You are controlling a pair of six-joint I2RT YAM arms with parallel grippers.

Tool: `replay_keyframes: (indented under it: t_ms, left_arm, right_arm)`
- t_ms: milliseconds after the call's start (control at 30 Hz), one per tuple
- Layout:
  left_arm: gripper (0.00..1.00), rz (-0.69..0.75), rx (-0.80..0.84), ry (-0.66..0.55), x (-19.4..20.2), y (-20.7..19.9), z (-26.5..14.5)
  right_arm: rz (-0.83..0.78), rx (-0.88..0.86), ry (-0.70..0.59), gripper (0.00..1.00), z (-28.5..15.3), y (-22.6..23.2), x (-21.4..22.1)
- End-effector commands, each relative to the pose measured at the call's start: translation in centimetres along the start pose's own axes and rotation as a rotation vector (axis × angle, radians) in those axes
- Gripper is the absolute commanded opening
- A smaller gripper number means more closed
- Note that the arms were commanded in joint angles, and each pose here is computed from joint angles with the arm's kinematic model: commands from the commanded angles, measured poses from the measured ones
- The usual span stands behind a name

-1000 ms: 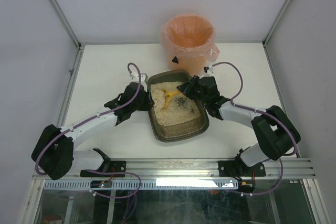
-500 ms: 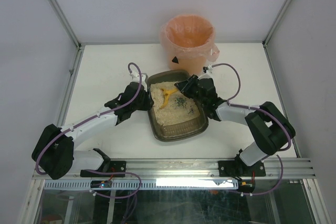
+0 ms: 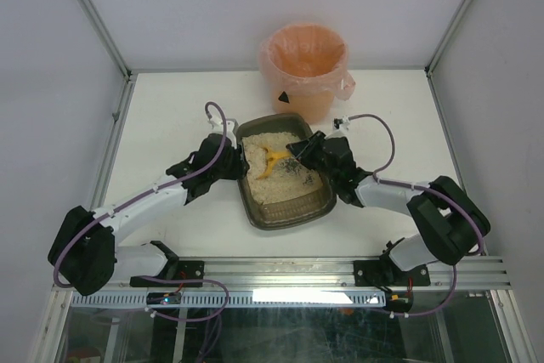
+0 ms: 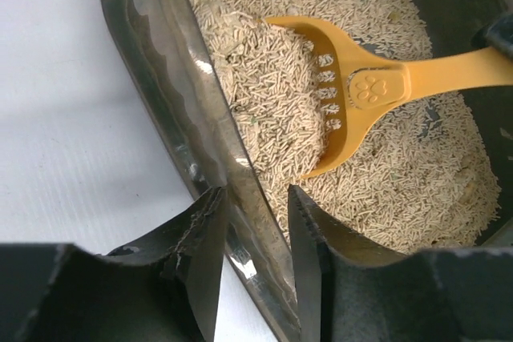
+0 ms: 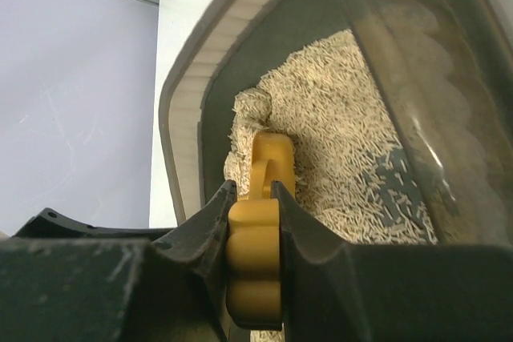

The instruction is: Clean the litter box

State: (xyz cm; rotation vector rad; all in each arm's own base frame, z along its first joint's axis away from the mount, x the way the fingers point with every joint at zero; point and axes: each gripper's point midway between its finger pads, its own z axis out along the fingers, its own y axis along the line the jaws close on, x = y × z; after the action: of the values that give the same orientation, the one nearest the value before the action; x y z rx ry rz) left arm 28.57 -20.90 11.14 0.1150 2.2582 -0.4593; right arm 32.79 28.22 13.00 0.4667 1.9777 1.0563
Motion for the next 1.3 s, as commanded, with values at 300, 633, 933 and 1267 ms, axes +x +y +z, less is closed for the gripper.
replay_keyframes:
  t_ms: [300, 633, 933, 1267]
  left_arm:
    - [0.60, -0.045, 0.055, -0.194, -6.2, -1.9, -3.6]
    - [0.64, -0.036, 0.061, -0.229, -7.4, -2.1, -4.6]
    - [0.65, -0.015, 0.048, -0.239, -7.8, -1.8, -4.9]
    - [0.65, 0.006, 0.048, -0.300, -9.9, -1.8, -6.6]
  right_arm:
    - [0.154, -0.051, 0.065, 0.00, -3.9, 0.3, 1.7]
    - [0.202, -0.114, -0.006, 0.00, -5.5, 0.8, -0.4]
    - [0.235, -0.220, -0.027, 0.00, -6.8, 1.4, -1.8]
    - [0.259, -0.282, -0.051, 0.00, -9.2, 0.9, -4.0]
